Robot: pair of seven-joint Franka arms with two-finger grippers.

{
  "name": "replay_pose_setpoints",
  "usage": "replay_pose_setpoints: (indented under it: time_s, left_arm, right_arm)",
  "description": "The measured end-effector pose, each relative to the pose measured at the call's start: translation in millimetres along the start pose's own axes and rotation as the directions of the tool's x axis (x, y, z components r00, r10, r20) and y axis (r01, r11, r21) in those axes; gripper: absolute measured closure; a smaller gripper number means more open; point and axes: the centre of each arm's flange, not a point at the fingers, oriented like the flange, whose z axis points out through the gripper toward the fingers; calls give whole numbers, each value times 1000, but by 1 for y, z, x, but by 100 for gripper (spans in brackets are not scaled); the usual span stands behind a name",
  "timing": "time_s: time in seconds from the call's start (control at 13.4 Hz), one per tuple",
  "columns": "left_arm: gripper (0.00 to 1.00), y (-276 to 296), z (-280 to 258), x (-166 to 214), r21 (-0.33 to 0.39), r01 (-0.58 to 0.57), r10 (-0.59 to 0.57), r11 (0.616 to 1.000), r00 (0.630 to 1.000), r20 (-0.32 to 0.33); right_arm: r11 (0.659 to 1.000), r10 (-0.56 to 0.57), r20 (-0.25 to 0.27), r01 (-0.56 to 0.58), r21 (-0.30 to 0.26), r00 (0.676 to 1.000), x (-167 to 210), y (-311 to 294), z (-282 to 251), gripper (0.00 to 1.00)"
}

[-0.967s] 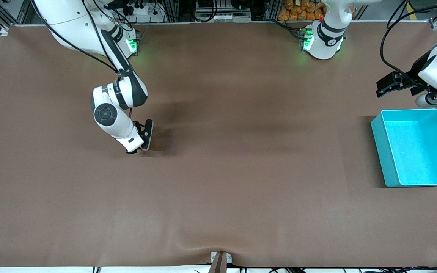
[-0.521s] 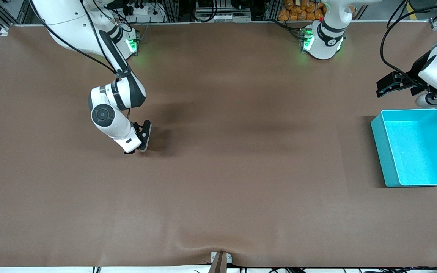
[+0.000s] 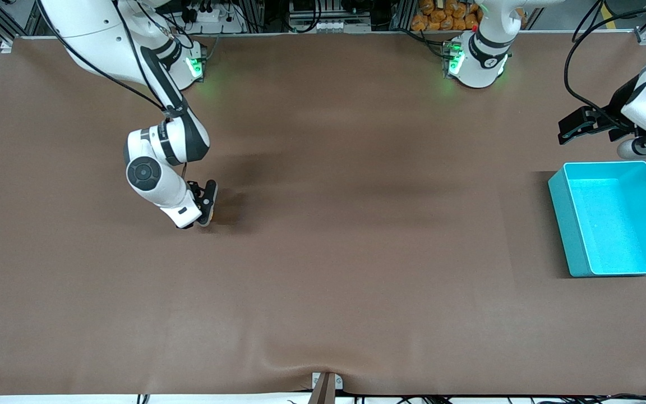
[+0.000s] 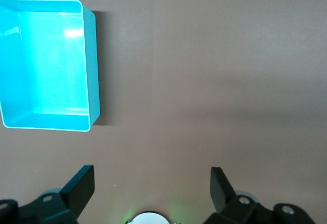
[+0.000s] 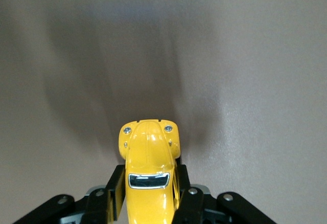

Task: Wind and store yellow beetle car
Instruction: 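Lift the yellow car off the table with the right gripper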

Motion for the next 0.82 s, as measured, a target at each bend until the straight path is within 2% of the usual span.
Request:
replay_pose_setpoints:
  time_s: [0.22, 0.45, 0.82]
  left_arm:
    - [0, 0, 0, 0, 0, 0, 0, 1000, 1000, 0]
    - [0, 0, 0, 0, 0, 0, 0, 1000, 1000, 1]
    - [0, 0, 0, 0, 0, 0, 0, 1000, 1000, 1]
  right_arm:
    - [1000, 18, 2, -18, 8, 1000, -11, 3, 1, 56]
    - [999, 35, 16, -35, 3, 999, -37, 6, 4, 56]
    - [999, 39, 9, -39, -8, 999, -75, 8, 7, 56]
